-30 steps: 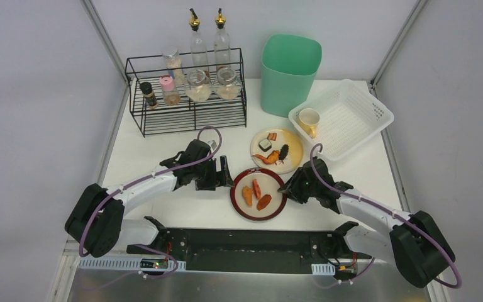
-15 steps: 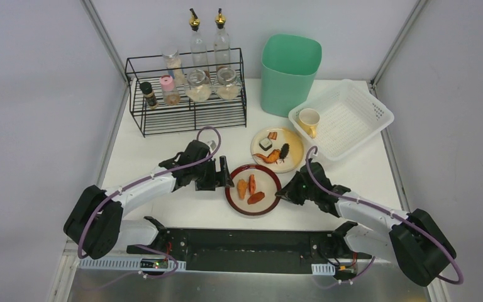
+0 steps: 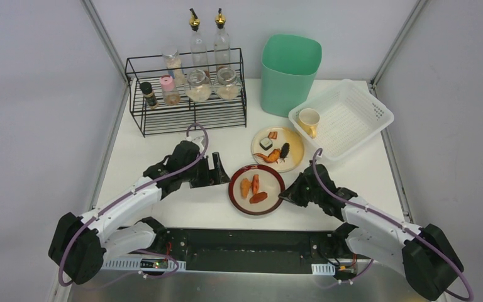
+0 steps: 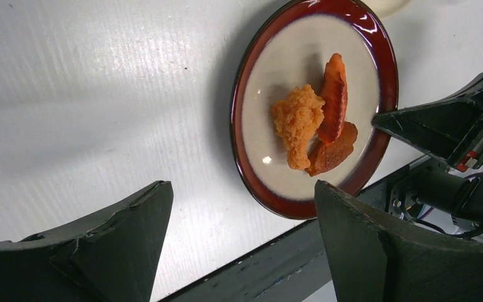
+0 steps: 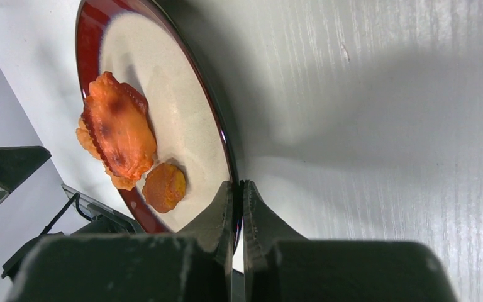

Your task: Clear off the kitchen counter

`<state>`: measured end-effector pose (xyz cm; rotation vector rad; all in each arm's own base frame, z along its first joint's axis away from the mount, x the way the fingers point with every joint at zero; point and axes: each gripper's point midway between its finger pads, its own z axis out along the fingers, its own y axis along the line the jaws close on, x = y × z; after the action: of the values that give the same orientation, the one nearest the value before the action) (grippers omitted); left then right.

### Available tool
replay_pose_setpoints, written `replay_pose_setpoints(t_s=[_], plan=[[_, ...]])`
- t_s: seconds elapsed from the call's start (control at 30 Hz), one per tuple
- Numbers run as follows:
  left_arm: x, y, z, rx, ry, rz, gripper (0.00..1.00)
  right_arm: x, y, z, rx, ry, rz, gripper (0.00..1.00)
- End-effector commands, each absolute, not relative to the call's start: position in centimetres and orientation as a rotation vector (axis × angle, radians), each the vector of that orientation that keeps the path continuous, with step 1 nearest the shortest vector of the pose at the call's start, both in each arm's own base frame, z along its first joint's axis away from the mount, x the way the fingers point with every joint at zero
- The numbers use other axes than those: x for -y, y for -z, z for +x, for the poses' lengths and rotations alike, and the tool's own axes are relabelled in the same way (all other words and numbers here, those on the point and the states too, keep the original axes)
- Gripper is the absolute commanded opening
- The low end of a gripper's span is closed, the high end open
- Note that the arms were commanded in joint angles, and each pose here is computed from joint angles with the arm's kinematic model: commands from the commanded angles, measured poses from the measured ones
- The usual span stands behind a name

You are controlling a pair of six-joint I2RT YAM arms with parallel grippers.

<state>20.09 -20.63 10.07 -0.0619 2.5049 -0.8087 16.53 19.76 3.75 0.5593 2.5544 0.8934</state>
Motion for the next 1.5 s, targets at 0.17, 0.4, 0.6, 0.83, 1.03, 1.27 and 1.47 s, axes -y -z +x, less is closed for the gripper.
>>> replay_pose_setpoints(t_s=[0.17, 0.4, 0.6, 0.83, 1.03, 1.27, 1.47], plan=[[19.6, -12.1, 19.6, -2.47, 0.771, -0.074, 0.85, -23.2, -12.3, 18.4, -2.382, -1.11, 0.48, 0.0], [18.5, -14.0, 19.4, -2.425, 0.74, -0.07, 0.86, -24.7, -15.9, 18.8, -2.348, -1.174, 0.427, 0.0], [17.7, -15.0, 19.0, -2.401, 0.724, -0.072, 0.86, -25.6, -18.4, 19.5, -2.287, -1.239, 0.421, 0.0], [17.0, -16.2, 18.5, -2.368, 0.716, -0.073, 0.86, -25.9, -22.3, 20.9, -2.182, -1.265, 0.423, 0.0], [16.5, -17.6, 18.5, -2.346, 0.7, -0.067, 0.87, -26.3, -25.8, 22.5, -2.135, -1.261, 0.411, 0.0], [15.7, -19.8, 18.1, -2.319, 0.669, -0.03, 0.87, -25.6, -30.3, 25.8, -2.061, -1.297, 0.472, 0.0], [15.7, -20.2, 17.8, -2.327, 0.674, -0.005, 0.86, -23.2, -34.9, 29.5, -1.941, -1.275, 0.537, 0.0]])
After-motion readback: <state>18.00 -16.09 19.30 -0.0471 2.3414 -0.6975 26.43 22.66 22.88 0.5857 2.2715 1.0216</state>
